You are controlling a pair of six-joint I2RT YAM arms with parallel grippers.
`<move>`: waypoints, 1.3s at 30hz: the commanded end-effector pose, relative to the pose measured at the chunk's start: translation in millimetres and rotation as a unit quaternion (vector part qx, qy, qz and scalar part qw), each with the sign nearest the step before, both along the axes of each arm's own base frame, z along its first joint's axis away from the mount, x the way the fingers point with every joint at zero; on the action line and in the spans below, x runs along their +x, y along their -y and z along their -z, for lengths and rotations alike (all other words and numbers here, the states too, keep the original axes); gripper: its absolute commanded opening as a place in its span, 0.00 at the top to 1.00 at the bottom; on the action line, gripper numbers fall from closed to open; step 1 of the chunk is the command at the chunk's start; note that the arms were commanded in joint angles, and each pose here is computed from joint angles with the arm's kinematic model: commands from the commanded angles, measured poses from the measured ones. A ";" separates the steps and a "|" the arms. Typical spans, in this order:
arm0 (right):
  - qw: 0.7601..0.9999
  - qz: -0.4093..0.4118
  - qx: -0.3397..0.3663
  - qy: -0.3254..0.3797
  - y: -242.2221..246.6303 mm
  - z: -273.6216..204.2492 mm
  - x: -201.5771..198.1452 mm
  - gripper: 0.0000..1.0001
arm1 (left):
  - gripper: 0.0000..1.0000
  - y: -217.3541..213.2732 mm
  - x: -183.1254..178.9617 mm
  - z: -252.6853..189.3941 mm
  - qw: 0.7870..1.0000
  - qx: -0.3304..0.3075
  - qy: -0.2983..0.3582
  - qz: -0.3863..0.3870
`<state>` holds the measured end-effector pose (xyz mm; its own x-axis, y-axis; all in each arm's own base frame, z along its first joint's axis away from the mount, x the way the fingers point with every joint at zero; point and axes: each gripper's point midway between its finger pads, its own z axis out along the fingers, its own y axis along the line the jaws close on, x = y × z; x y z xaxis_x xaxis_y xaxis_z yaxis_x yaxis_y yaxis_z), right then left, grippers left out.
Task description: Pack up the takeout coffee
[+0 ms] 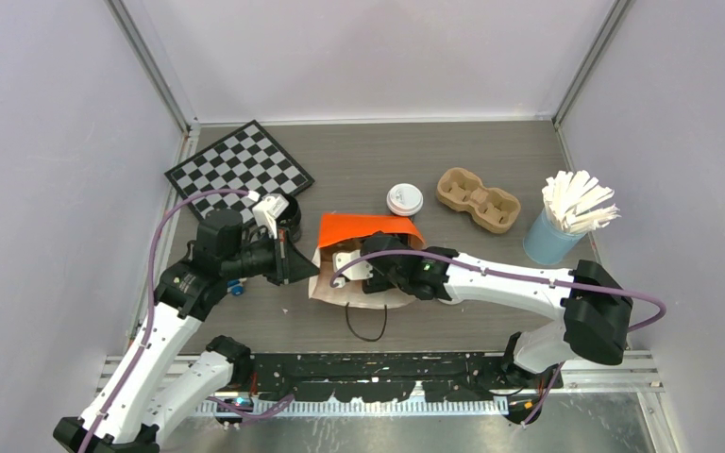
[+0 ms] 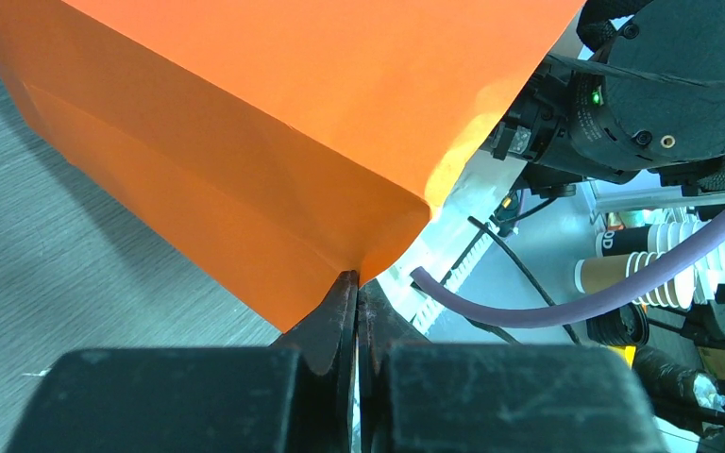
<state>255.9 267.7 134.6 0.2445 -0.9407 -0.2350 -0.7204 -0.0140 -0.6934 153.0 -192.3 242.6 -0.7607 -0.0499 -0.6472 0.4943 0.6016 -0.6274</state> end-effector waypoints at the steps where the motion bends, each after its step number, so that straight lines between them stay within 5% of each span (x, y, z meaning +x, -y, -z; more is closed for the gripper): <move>1: 1.000 0.010 0.020 0.006 0.7 -15.2 3.6 0.15 | 1.00 4.1 0.9 -11.4 1.000 -0.017 0.020 0.011; 39: 0.996 -0.040 0.059 -0.045 -11.3 -56.1 -26.3 0.10 | 1.00 1.8 4.2 -2.5 1.000 -0.006 0.014 0.001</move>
